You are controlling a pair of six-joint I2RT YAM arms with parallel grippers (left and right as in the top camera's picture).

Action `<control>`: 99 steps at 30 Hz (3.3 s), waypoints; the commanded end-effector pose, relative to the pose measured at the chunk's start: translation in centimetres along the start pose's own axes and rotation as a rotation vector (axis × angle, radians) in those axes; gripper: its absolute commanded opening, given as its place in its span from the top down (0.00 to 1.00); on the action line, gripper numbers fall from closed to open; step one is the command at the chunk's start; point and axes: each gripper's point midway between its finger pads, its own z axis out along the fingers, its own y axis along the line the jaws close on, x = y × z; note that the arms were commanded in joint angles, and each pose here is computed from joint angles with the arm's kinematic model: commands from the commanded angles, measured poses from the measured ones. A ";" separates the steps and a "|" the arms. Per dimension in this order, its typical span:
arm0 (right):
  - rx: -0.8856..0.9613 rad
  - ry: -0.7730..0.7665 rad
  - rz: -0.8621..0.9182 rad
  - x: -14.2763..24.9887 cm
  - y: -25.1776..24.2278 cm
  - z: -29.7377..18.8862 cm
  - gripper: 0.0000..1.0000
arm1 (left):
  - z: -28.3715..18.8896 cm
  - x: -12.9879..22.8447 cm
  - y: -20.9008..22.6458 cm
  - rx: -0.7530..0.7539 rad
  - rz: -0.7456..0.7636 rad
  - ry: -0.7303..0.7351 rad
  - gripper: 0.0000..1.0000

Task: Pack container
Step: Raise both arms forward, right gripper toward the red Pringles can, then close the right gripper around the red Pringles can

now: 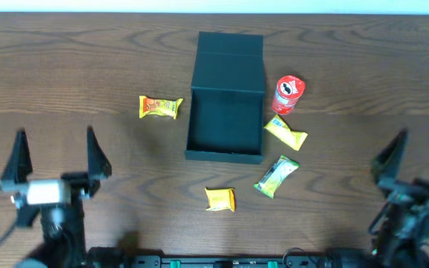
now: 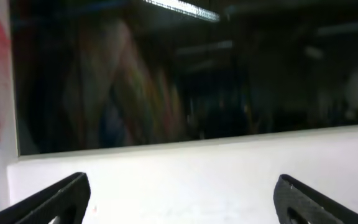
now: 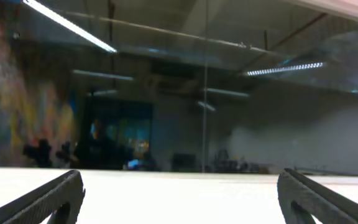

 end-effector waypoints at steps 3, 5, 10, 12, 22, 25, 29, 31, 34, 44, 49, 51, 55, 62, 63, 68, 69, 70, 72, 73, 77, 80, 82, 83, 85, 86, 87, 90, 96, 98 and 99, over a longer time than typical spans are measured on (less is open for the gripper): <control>-0.002 0.113 -0.037 -1.0 0.9 7.4 0.01 | 6.8 -1.4 -0.1 0.017 0.032 0.144 0.05; -0.022 0.185 -0.050 -0.5 1.7 10.7 0.01 | 10.0 -1.4 -0.3 0.030 0.033 0.214 0.05; -0.102 0.444 -0.079 4.1 4.3 17.0 0.01 | 16.8 0.9 -1.1 0.060 0.029 0.423 0.04; -0.119 0.558 -0.090 6.7 4.9 18.1 0.01 | 18.6 3.0 -1.5 0.068 0.013 0.522 0.05; -0.242 1.332 -0.043 25.6 8.5 10.6 0.01 | 16.5 20.8 -5.7 0.105 -0.152 1.183 0.05; -0.333 1.520 0.005 28.4 10.0 6.6 0.01 | 14.4 24.5 -8.1 0.191 -0.190 1.330 0.05; -0.384 1.687 0.246 29.2 13.0 3.2 0.01 | 11.9 27.6 -10.8 0.258 -0.323 1.490 0.05; -0.424 1.772 0.344 29.0 14.2 1.3 0.01 | 11.0 28.9 -11.6 0.269 -0.376 1.552 0.05; -0.441 1.823 0.376 28.9 14.6 0.2 0.01 | 9.7 30.4 -12.0 0.270 -0.384 1.627 0.05; -0.006 1.774 0.095 31.8 10.1 1.4 0.01 | 6.5 34.0 -12.1 0.227 -0.386 1.806 0.05; -0.027 1.683 0.117 32.3 13.0 3.1 0.01 | 6.5 34.1 -12.1 0.226 -0.384 1.809 0.05; 0.001 1.680 0.127 32.9 13.3 3.1 0.01 | 6.5 34.1 -12.1 0.226 -0.384 1.809 0.05; 0.018 1.722 0.115 36.1 13.9 2.3 0.02 | 6.4 34.1 -12.1 0.226 -0.384 1.812 0.05; 0.013 1.770 0.121 40.4 15.0 1.2 0.01 | 5.8 34.0 -12.0 0.222 -0.383 1.840 0.05; 0.000 1.780 0.141 40.8 15.4 1.0 0.01 | 5.7 34.0 -12.0 0.221 -0.383 1.843 0.04; -0.047 1.814 0.241 42.3 17.4 0.3 0.01 | 5.5 33.9 -12.0 0.220 -0.383 1.851 0.05; -0.054 1.816 0.259 42.3 17.7 0.3 0.01 | 5.5 33.9 -12.0 0.220 -0.383 1.852 0.04; -0.050 1.823 0.271 42.6 17.9 0.1 0.01 | 5.5 33.9 -12.0 0.220 -0.383 1.852 0.04; -0.062 1.834 0.291 42.7 18.3 -0.1 0.01 | 5.5 33.9 -12.0 0.220 -0.383 1.851 0.05; -0.066 1.842 0.298 42.6 18.4 -0.3 0.01 | 5.5 33.9 -12.0 0.220 -0.383 1.851 0.05; -0.042 1.870 0.304 42.7 18.3 -1.0 0.01 | 5.5 33.9 -12.0 0.213 -0.388 1.853 0.05; -0.030 1.885 0.311 42.6 18.3 -1.3 0.01 | 5.5 33.9 -12.0 0.213 -0.389 1.853 0.05; -0.022 1.901 0.325 42.5 18.4 -1.6 0.01 | 5.5 33.9 -12.0 0.213 -0.389 1.853 0.05; -0.005 1.914 0.334 42.5 18.3 -1.9 0.01 | 5.5 33.9 -12.0 0.213 -0.389 1.853 0.05; 0.012 1.931 0.336 42.4 18.2 -2.3 0.01 | 5.5 33.9 -12.0 0.213 -0.389 1.853 0.05; 0.014 1.935 0.335 42.4 18.2 -2.4 0.01 | 5.5 33.9 -12.0 0.213 -0.389 1.853 0.05; 0.015 1.937 0.335 42.5 18.2 -2.5 0.01 | 5.5 33.9 -12.0 0.213 -0.389 1.853 0.05; 0.014 1.943 0.333 42.6 18.5 -2.7 0.01 | 5.5 33.9 -12.0 0.213 -0.388 1.853 0.05; -0.006 1.957 0.329 43.0 19.7 -3.5 0.01 | 5.5 33.9 -12.0 0.213 -0.388 1.853 0.05; -0.021 1.967 0.336 43.2 20.4 -3.9 0.01 | 5.5 33.9 -12.0 0.213 -0.388 1.853 0.04; -0.026 1.971 0.335 43.4 20.6 -4.1 0.01 | 5.5 33.9 -12.0 0.213 -0.388 1.853 0.05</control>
